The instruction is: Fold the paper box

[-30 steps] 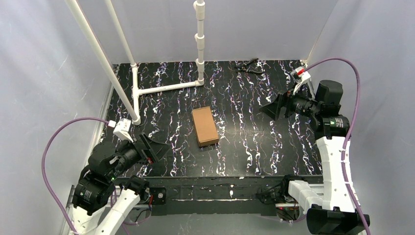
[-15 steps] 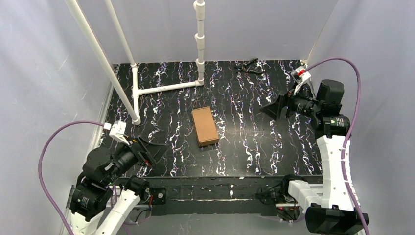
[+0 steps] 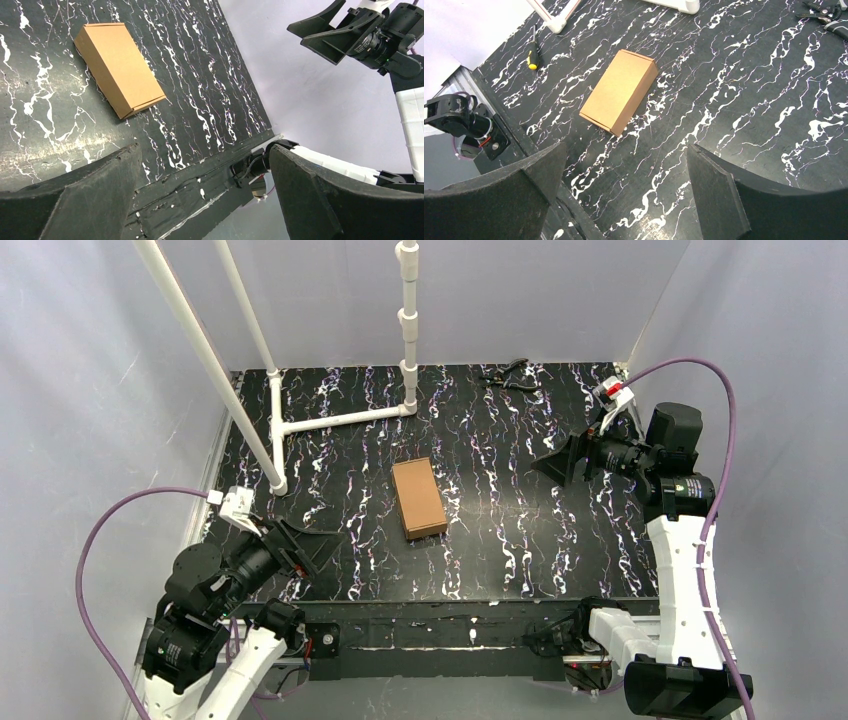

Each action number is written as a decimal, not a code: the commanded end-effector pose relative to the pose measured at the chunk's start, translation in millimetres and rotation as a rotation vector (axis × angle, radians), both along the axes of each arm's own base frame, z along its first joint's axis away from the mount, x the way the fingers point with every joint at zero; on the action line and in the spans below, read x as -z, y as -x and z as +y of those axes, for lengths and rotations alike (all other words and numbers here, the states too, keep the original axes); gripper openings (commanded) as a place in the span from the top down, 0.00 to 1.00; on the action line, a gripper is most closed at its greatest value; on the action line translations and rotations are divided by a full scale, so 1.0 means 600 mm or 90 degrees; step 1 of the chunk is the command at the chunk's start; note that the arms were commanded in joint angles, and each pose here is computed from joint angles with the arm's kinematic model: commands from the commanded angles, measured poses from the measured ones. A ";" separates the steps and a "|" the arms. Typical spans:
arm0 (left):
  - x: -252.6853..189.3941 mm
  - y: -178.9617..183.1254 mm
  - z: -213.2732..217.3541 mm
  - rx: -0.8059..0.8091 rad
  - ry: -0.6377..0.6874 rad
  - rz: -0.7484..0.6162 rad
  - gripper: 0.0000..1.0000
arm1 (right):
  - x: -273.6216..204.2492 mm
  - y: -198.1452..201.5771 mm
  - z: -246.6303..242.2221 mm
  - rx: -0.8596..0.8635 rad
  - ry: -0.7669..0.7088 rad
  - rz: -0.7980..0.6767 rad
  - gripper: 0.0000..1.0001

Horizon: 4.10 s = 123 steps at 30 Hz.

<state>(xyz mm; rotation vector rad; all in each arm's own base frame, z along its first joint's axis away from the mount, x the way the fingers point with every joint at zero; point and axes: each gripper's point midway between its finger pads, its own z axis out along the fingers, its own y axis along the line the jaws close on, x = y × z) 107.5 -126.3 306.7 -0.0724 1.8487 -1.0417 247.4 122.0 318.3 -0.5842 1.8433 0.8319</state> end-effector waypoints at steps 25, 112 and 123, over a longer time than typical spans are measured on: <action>0.000 0.003 0.017 -0.025 -0.028 -0.008 0.02 | -0.018 0.012 0.003 -0.023 0.005 -0.037 0.02; 0.023 -0.001 0.019 -0.032 -0.041 0.016 0.02 | -0.015 0.010 0.003 -0.017 0.002 -0.030 0.00; 0.056 -0.016 -0.023 0.029 -0.006 0.078 0.01 | -0.002 -0.012 -0.008 0.053 -0.029 0.018 0.00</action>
